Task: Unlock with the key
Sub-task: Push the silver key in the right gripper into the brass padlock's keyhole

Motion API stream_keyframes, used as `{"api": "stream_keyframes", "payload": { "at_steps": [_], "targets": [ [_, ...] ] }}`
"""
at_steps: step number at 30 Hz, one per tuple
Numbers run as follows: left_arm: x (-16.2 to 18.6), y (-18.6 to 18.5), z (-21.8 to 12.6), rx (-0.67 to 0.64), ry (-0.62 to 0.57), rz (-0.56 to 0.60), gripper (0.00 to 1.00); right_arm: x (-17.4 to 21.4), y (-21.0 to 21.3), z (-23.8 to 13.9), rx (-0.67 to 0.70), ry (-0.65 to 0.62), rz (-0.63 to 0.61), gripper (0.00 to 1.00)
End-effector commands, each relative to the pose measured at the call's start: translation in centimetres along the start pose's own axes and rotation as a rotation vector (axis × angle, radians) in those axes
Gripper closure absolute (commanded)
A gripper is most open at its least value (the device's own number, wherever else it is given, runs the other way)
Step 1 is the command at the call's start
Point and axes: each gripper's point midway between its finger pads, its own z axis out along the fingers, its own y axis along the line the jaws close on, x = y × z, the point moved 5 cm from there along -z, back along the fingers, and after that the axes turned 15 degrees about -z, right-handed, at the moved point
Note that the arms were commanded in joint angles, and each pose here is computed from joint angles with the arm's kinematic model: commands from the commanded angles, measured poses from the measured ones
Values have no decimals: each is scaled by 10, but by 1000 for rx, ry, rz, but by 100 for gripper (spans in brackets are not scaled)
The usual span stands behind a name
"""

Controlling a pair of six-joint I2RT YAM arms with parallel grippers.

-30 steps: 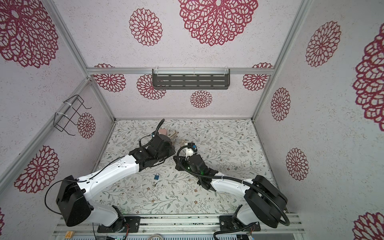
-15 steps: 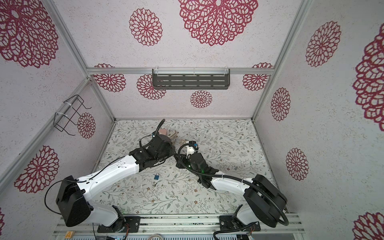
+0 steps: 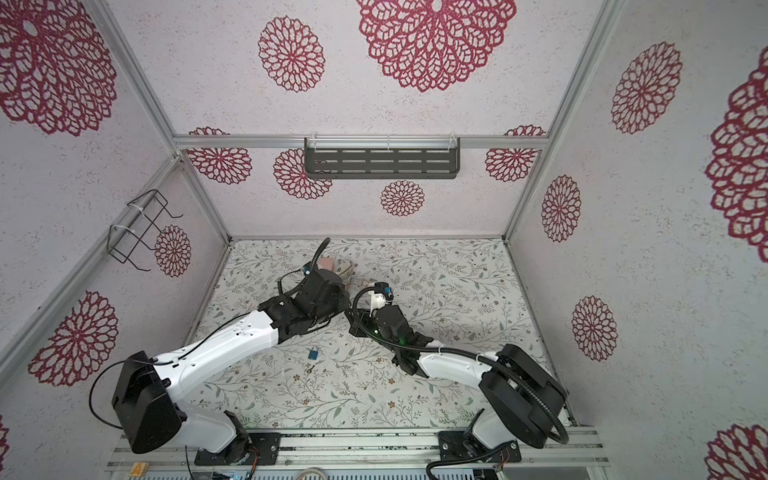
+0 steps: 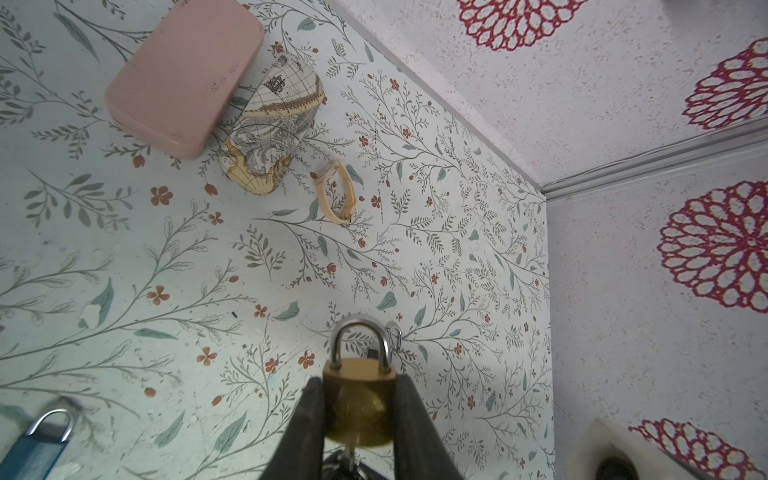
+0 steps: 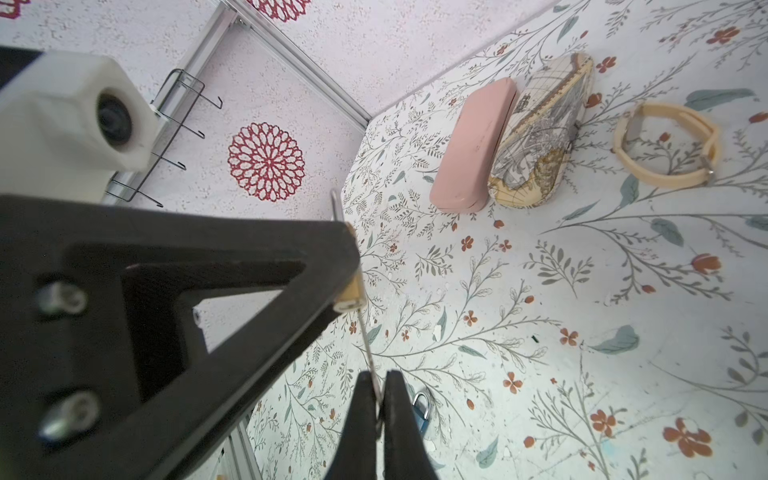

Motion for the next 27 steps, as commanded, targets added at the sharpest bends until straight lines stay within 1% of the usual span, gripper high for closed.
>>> {"api": "stream_keyframes", "payload": {
  "at_steps": [1, 13, 18, 27],
  "targets": [
    [-4, -4, -6, 17, -29, 1, 100, -26, 16, -3, -33, -76, -2, 100],
    [-3, -2, -5, 6, -27, 8, 100, -34, 14, -6, -5, -103, 2, 100],
    [0, -7, -5, 23, -8, 4, 100, -34, 18, 0, -31, -91, 3, 100],
    [5, -10, -4, 33, -2, -16, 100, -35, 19, 5, -37, -96, 30, 100]
  ]
}}
